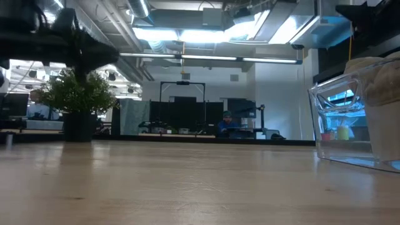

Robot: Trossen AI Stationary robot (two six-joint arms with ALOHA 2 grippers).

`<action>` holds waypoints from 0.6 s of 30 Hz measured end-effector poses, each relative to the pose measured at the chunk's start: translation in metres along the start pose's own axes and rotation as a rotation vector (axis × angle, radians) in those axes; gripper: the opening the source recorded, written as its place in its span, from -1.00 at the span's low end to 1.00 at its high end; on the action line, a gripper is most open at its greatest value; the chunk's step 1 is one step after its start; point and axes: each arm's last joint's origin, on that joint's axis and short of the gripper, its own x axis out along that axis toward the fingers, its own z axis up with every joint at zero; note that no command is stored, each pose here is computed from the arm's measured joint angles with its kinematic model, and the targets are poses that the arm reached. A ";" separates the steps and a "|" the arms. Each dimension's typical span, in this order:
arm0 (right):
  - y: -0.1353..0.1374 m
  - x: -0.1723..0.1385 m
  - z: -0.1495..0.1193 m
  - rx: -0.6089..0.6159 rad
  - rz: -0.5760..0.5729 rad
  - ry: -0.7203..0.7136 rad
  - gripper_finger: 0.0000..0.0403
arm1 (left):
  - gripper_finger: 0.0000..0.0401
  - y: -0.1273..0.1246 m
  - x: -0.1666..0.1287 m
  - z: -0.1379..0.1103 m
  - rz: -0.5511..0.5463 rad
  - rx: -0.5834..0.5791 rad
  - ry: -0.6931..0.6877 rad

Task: Pick & Place hat
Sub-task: Return to Home Position

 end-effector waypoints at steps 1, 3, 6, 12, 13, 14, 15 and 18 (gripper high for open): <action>0.000 0.000 -0.001 -0.001 -0.001 0.006 0.41 | -0.43 -0.003 -0.002 0.001 0.014 0.015 -0.030; 0.000 0.000 -0.002 -0.008 -0.003 0.017 0.41 | -0.43 -0.007 -0.007 0.001 0.052 0.036 -0.056; -0.001 0.000 -0.004 -0.023 -0.029 0.040 0.41 | -0.43 -0.010 -0.013 -0.004 0.089 0.044 -0.040; -0.003 -0.001 -0.010 -0.042 -0.068 0.087 0.41 | -0.43 -0.017 -0.020 -0.004 0.081 0.128 -0.055; -0.004 -0.001 -0.011 -0.039 -0.071 0.096 0.41 | -0.43 -0.017 -0.020 -0.003 0.086 0.136 -0.056; -0.003 0.000 -0.012 -0.035 -0.072 0.096 0.41 | -0.43 -0.017 -0.020 -0.003 0.094 0.140 -0.055; -0.003 0.001 -0.015 -0.038 -0.072 0.100 0.41 | -0.43 -0.016 -0.020 -0.004 0.099 0.144 -0.050; -0.002 0.006 -0.025 -0.053 -0.071 0.099 0.41 | -0.43 -0.015 -0.020 -0.006 0.101 0.154 -0.038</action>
